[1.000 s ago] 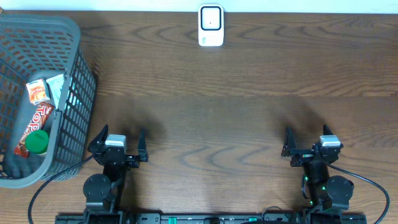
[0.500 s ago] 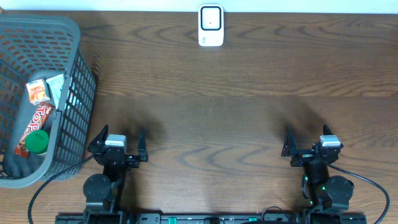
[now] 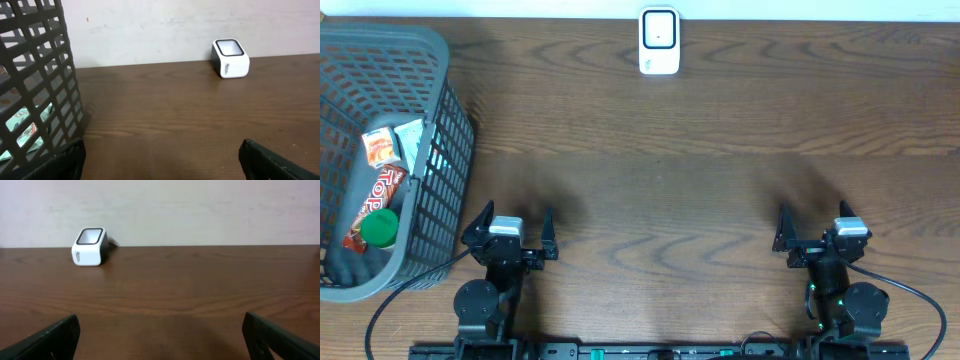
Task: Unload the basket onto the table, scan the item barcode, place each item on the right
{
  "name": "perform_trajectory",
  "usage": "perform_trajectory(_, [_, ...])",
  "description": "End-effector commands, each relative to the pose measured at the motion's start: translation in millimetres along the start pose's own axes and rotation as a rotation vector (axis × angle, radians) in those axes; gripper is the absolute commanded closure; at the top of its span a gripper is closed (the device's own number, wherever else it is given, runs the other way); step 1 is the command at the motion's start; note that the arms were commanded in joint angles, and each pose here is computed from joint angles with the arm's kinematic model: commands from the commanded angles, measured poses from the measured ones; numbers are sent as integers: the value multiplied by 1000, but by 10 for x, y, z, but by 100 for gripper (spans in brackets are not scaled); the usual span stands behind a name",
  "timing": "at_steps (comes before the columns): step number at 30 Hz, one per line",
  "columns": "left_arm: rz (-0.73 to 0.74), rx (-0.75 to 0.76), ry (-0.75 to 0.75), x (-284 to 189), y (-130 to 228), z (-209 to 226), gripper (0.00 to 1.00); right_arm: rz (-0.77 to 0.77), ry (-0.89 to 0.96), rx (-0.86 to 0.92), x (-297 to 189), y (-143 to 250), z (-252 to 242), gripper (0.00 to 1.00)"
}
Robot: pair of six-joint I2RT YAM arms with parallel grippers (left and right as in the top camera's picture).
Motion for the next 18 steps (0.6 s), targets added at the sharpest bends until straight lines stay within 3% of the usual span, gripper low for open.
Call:
perform_trajectory(1, [36, -11, 2, 20, 124, -23, 2, 8, -2, 7, 3, 15, 4, 1])
perform_trajectory(12, [39, -79, 66, -30, -14, -43, 2, 8, -2, 7, 3, 15, 4, 1])
perform_trajectory(18, [-21, -89, 72, -152, -641, 100, 2, 8, -2, 7, 3, 15, 4, 1])
Point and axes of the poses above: each gripper's point midway between its finger pads, its own x axis out along the fingers, its own z axis along the line the jaws close on, y = z × x, the point moved 9 cm from there along -x, back along the fingers, and after that the axes turned 13 degrees about x, right-handed, at the moved point
